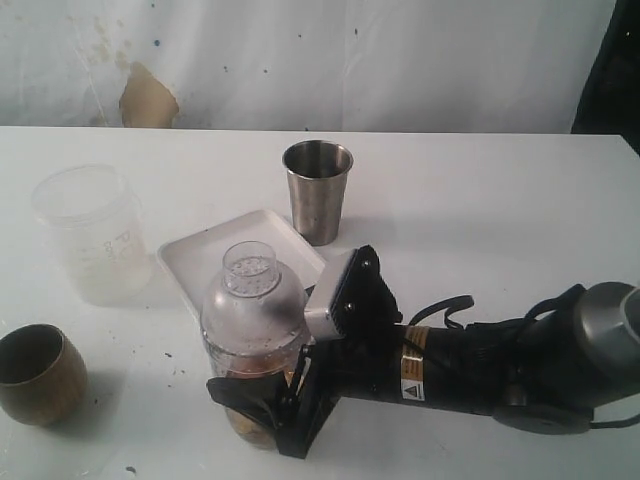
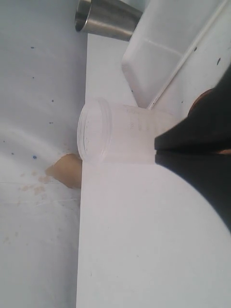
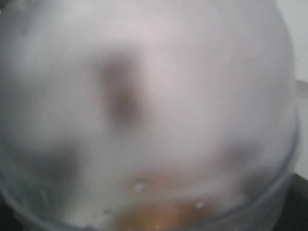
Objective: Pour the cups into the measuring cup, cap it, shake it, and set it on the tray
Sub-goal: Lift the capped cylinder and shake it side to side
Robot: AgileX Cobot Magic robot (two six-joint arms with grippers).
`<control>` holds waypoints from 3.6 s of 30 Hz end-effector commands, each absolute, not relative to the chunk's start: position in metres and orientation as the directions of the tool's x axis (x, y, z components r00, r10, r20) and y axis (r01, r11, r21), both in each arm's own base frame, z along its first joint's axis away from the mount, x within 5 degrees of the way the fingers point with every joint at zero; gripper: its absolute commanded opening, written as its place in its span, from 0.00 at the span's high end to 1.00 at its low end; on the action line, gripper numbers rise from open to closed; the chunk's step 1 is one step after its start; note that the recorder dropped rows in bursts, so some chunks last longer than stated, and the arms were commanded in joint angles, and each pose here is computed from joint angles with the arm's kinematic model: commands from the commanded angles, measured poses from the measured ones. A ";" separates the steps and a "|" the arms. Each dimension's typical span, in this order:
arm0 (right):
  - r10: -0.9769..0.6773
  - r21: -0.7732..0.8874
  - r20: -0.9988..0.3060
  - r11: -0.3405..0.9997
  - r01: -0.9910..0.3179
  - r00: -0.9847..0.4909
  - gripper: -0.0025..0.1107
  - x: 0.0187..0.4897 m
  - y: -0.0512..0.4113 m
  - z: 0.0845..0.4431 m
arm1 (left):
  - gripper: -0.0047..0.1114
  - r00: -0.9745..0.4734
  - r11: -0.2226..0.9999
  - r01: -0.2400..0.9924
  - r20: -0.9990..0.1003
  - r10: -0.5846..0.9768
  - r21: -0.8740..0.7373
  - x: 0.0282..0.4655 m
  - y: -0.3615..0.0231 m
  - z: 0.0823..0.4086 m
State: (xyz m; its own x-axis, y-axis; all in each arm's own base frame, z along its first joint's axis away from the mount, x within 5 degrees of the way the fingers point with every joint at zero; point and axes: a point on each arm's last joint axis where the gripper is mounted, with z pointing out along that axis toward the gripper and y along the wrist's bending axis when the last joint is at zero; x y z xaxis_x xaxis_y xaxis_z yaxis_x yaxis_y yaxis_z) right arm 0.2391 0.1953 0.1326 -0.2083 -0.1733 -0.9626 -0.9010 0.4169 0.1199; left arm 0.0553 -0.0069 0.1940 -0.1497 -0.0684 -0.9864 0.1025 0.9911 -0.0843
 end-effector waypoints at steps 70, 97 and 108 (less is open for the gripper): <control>-0.664 -0.649 -0.668 0.299 -0.700 0.335 0.98 0.224 0.213 0.269 | 0.96 -0.152 0.991 0.106 -0.986 -0.064 -0.081 0.055 -0.007 0.192; 0.001 0.243 -0.915 0.799 -0.550 -0.403 0.98 0.260 0.223 0.270 | 0.96 -0.152 0.991 0.106 -0.986 -0.064 -0.081 0.055 -0.007 0.192; -0.500 -0.101 -0.712 0.768 -0.632 -0.494 0.98 0.316 0.267 0.281 | 0.96 -0.152 0.991 0.106 -0.986 -0.064 -0.081 0.055 -0.007 0.192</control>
State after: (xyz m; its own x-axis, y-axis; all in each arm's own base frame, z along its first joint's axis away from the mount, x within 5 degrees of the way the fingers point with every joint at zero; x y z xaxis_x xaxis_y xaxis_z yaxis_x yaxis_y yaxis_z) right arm 0.3020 0.2640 0.2700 -0.5109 -0.4299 -0.7444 -0.6499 0.7600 0.0072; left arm 0.0553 -0.0069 0.1938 -0.1503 -0.0684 -0.9863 0.1025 0.9912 -0.0843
